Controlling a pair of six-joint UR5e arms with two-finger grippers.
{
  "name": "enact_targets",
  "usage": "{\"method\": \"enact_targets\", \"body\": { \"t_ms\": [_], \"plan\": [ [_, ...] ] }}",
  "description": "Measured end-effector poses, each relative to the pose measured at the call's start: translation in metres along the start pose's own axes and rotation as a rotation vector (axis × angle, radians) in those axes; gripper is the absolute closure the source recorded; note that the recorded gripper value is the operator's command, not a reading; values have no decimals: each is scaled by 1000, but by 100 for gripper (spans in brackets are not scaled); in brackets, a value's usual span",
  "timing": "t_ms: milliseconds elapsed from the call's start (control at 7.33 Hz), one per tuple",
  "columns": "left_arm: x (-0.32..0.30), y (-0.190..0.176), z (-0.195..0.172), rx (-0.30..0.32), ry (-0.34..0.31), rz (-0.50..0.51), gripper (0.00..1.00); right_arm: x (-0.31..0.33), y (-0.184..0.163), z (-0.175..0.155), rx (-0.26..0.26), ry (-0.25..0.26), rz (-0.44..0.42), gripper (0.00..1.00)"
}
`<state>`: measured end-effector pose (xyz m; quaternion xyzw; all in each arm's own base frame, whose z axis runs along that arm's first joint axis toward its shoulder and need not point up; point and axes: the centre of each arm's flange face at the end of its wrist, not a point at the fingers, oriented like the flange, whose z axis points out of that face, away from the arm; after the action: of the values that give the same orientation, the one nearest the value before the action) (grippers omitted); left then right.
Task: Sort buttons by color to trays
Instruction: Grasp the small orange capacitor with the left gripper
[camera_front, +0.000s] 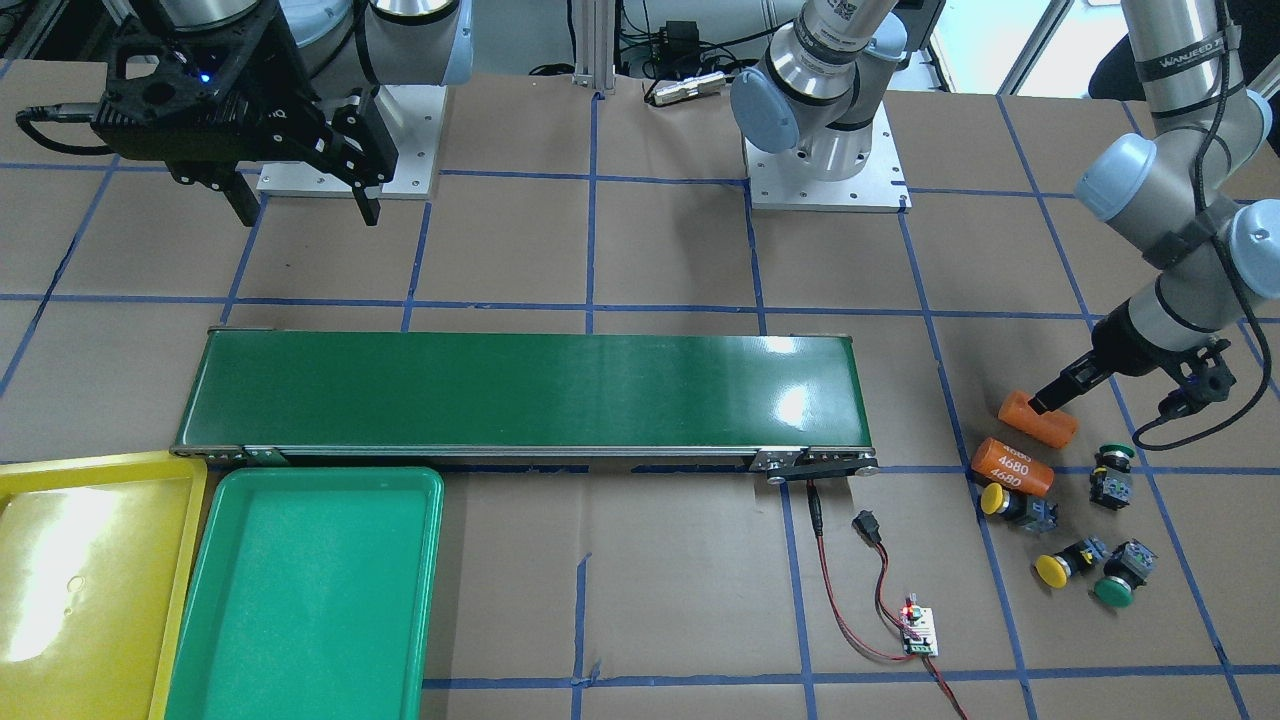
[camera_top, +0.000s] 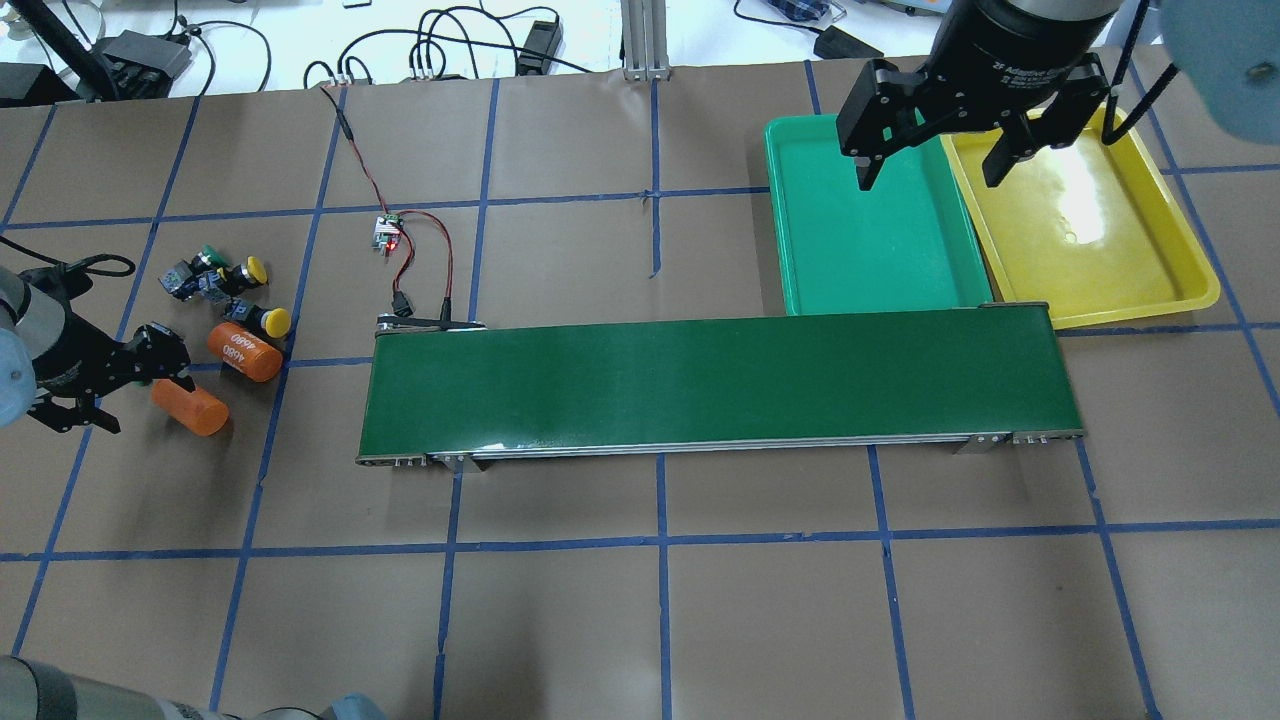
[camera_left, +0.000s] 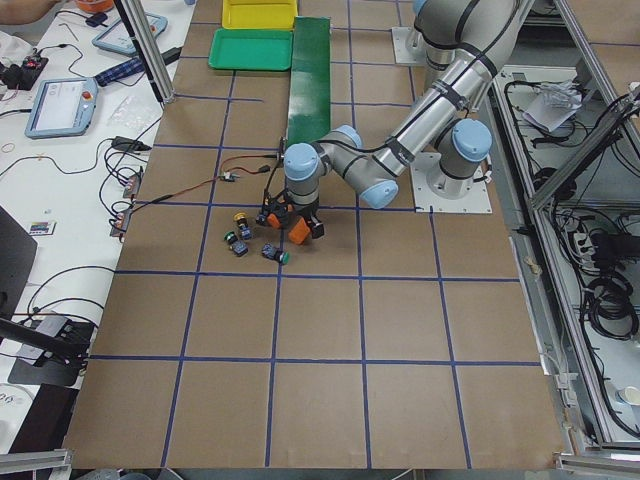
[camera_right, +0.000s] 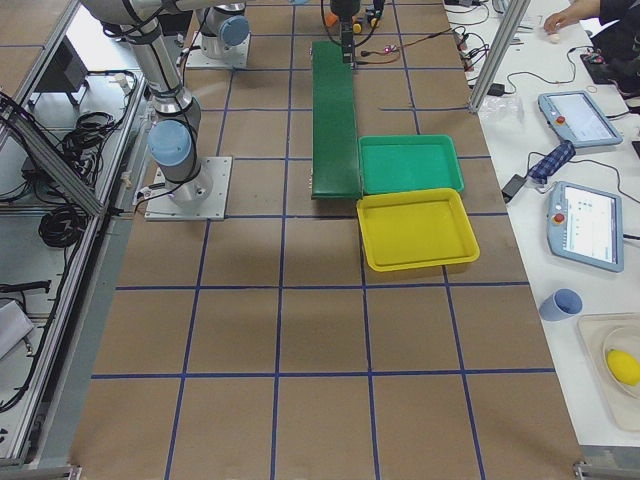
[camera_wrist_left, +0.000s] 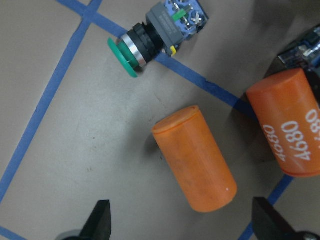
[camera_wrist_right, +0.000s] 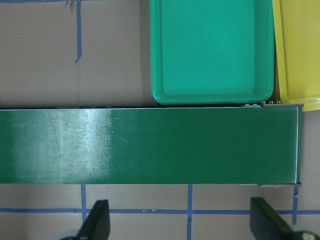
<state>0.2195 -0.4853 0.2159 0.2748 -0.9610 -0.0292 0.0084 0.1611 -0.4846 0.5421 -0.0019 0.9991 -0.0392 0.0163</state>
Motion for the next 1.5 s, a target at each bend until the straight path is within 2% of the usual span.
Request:
{"method": "enact_targets", "body": {
  "t_ms": [273,409,546,682,819,955,1092,1501],
  "plan": [
    [0,-5,13,-20,5,-5,0,0,1,-1,1,1,0,0],
    [0,-6,21,-29,9,-18,4,0,1,-1,0,3,0,0],
    [0,-7,29,-33,11,-37,19,1,2,-2,-2,5,0,0],
    [0,-9,35,-37,12,-49,29,1,3,-2,-3,7,0,0],
    [0,-10,39,-39,13,-53,42,1,3,-2,-5,8,0,0],
    [0,-11,41,-39,14,-54,75,1,3,-2,-7,8,0,0],
    [0,-13,42,-37,15,-52,100,1,3,-2,-8,7,0,0],
    [5,-13,30,-11,22,-48,100,1,3,-1,-9,5,0,0]
  ]
}}
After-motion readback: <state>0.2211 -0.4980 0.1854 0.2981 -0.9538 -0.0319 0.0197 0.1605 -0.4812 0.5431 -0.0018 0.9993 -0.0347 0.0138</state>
